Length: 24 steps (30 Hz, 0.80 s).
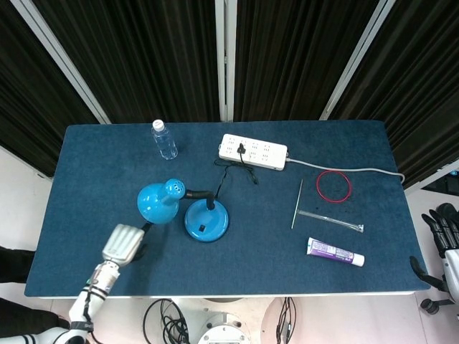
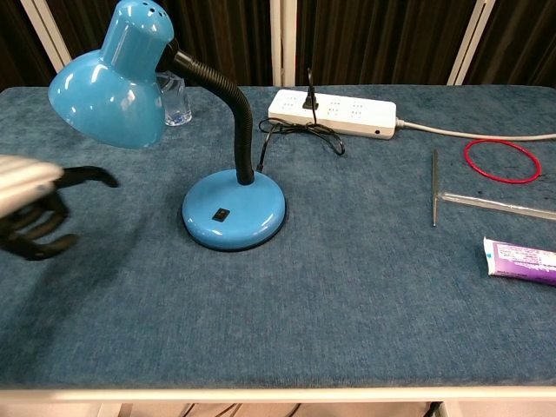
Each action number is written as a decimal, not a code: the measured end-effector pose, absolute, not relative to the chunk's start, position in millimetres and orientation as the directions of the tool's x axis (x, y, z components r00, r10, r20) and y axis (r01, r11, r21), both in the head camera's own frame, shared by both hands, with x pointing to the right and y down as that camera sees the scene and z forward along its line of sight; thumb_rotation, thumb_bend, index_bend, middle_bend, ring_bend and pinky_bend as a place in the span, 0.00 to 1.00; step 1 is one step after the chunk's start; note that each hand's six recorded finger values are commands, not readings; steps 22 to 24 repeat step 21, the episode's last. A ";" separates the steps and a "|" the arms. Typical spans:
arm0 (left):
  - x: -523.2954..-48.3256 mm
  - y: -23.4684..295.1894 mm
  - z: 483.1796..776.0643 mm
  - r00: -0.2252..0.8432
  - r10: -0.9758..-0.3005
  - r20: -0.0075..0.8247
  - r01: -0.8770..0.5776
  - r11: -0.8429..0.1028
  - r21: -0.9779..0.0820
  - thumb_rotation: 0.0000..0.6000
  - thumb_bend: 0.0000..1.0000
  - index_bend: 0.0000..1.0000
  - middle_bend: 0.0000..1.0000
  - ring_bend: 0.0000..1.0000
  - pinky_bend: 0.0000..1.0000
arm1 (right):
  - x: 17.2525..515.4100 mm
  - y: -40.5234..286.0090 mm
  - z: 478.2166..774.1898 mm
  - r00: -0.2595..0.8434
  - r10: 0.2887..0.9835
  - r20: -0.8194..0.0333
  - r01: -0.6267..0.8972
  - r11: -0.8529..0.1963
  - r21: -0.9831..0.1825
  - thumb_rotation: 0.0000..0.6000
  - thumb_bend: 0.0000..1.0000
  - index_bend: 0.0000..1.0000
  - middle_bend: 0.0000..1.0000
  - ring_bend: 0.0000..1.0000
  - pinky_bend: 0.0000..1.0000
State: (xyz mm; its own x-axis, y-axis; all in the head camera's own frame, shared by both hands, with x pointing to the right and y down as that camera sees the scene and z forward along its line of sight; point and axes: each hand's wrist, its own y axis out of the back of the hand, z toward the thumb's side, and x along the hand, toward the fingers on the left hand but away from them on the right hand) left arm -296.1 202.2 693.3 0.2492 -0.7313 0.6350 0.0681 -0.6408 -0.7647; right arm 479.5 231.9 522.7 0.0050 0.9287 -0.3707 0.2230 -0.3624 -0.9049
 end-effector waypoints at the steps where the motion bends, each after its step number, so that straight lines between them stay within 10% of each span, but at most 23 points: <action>1: -310.6 202.3 691.4 0.216 -0.741 0.636 0.074 -0.637 -0.767 1.00 0.42 0.17 0.82 0.80 0.83 | 478.4 231.8 522.7 0.008 0.929 -0.371 0.223 -0.363 -0.905 1.00 0.31 0.00 0.00 0.00 0.00; 8: -370.9 189.3 662.2 0.075 -0.836 0.543 0.038 -0.542 -0.840 1.00 0.42 0.19 0.76 0.74 0.78 | 475.2 231.3 518.9 0.017 0.932 -0.363 0.215 -0.358 -0.909 1.00 0.31 0.00 0.00 0.00 0.00; 11: -395.0 182.5 639.0 0.031 -0.882 0.469 0.007 -0.469 -0.883 1.00 0.40 0.18 0.49 0.44 0.60 | 473.9 232.3 518.5 0.019 0.931 -0.363 0.212 -0.359 -0.909 1.00 0.31 0.00 0.00 0.00 0.00; 15: -414.7 180.5 613.4 0.017 -0.910 0.415 -0.038 -0.416 -0.909 1.00 0.25 0.10 0.03 0.01 0.08 | 469.8 234.4 518.8 0.029 0.931 -0.364 0.211 -0.362 -0.908 1.00 0.31 0.00 0.00 0.00 0.00; 19: -428.8 187.2 585.7 0.028 -0.927 0.373 -0.048 -0.374 -0.926 1.00 0.05 0.06 0.00 0.00 0.00 | 467.8 235.4 521.1 0.030 0.929 -0.369 0.207 -0.367 -0.907 1.00 0.31 0.00 0.00 0.00 0.00; 24: -431.6 194.3 579.6 0.039 -0.922 0.386 -0.038 -0.387 -0.921 1.00 0.02 0.06 0.00 0.00 0.00 | 466.3 235.3 523.5 0.033 0.927 -0.375 0.207 -0.373 -0.904 1.00 0.31 0.00 0.00 0.00 0.00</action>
